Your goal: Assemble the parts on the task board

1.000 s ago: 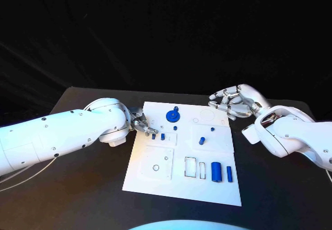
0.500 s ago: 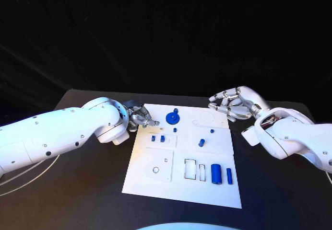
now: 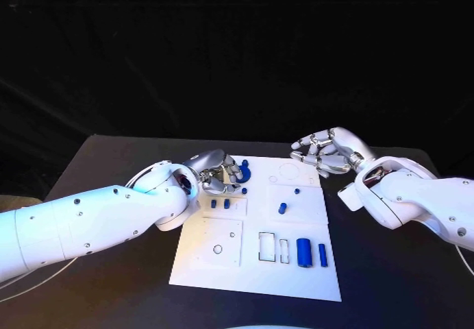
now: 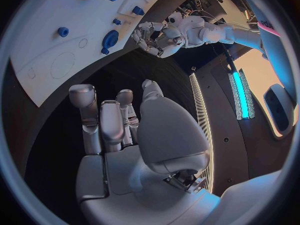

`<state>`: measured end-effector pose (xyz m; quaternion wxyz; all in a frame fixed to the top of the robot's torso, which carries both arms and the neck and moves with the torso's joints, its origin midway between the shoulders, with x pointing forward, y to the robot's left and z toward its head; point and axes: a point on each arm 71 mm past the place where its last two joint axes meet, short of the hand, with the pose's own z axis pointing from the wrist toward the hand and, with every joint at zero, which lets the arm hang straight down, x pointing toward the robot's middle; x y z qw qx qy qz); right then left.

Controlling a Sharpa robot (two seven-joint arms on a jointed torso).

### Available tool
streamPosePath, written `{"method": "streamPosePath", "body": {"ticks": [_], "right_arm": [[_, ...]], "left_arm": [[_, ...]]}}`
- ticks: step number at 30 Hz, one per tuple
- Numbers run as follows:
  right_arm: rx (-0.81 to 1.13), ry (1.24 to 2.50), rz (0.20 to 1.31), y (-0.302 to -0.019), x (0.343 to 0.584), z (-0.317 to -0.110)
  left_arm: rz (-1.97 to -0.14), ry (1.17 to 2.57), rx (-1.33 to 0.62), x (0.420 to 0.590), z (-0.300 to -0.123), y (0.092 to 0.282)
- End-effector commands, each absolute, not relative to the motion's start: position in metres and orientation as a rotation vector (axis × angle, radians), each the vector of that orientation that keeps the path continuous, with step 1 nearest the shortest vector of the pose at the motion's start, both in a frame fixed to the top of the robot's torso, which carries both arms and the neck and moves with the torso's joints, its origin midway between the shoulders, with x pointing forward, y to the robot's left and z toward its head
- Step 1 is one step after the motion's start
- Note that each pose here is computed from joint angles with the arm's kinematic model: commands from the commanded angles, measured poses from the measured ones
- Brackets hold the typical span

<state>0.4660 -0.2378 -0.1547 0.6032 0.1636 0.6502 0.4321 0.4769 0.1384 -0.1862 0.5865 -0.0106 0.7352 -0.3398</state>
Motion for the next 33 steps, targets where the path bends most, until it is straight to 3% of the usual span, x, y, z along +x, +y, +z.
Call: {"method": "streamPosePath", "body": {"ticks": [1,15,33], "right_arm": [[0.366,1.502,1.008,-0.237,0.465,-0.154],[0.365,1.504,1.011,-0.235,0.465,-0.154],[0.365,1.505,1.013,-0.235,0.465,-0.154]], "left_arm": [[-0.782,1.588,0.17,0.473,-0.185,0.128],[-0.644,1.669,0.315,0.475,-0.2,0.109],[-0.563,1.724,0.307,0.483,-0.206,0.102]]}}
